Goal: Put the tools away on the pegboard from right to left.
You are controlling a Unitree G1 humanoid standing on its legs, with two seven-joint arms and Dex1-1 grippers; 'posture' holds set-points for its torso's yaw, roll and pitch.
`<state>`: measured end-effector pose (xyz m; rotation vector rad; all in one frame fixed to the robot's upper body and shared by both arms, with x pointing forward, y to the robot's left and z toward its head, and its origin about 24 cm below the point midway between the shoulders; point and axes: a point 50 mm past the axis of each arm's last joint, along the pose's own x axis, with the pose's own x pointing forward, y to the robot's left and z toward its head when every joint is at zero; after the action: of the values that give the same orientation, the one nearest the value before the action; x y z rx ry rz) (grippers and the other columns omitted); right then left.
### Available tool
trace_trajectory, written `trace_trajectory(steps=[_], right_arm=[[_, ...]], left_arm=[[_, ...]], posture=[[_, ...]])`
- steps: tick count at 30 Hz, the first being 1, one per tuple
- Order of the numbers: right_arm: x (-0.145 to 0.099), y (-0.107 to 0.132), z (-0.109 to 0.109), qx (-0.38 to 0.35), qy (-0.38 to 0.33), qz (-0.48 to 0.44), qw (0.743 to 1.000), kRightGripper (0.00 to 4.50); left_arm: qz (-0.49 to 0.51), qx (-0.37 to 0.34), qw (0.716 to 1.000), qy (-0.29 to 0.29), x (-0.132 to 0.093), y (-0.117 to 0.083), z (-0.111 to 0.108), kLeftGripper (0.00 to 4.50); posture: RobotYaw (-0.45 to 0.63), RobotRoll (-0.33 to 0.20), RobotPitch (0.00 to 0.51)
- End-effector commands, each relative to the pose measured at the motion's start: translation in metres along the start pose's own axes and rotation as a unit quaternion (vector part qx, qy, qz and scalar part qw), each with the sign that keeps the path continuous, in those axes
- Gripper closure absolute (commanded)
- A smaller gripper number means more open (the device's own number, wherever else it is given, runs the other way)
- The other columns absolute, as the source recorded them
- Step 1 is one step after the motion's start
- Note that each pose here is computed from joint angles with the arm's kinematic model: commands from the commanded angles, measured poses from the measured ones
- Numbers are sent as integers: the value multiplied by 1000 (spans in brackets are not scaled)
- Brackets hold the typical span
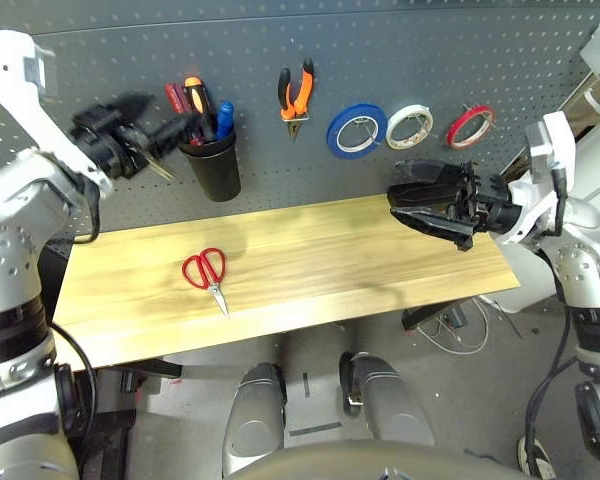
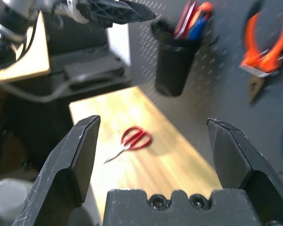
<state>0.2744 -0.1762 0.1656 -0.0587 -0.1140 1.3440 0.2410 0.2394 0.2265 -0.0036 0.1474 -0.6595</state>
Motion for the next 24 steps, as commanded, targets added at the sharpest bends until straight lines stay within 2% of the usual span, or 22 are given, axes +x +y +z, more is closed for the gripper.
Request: trace_trajectory(steps=[1, 6, 9, 12, 18, 24], right_arm=[[1, 3, -13, -3, 30, 10, 1000, 0], [13, 6, -30, -27, 67, 24, 997, 0], [17, 10, -40, -38, 97, 37, 994, 0], [24, 14, -46, -42, 97, 36, 994, 0], [32, 28, -60, -40, 107, 45, 992, 0], [39, 39, -60, -42, 101, 49, 993, 0]], left_arm=[[-33, -30, 997, 66, -7, -15, -20, 43], [43, -69, 983, 163, -5, -7, -75, 43], [89, -92, 974, 188, -1, -1, -100, 43], [164, -100, 959, 207, 7, 13, -131, 43], [245, -104, 938, 221, 17, 33, -172, 43], [354, -90, 908, 205, 22, 57, -193, 43]], posture=[[21, 0, 121], [9, 0, 133], [-8, 0, 146], [-34, 0, 166], [-56, 0, 222], [-86, 0, 257]])
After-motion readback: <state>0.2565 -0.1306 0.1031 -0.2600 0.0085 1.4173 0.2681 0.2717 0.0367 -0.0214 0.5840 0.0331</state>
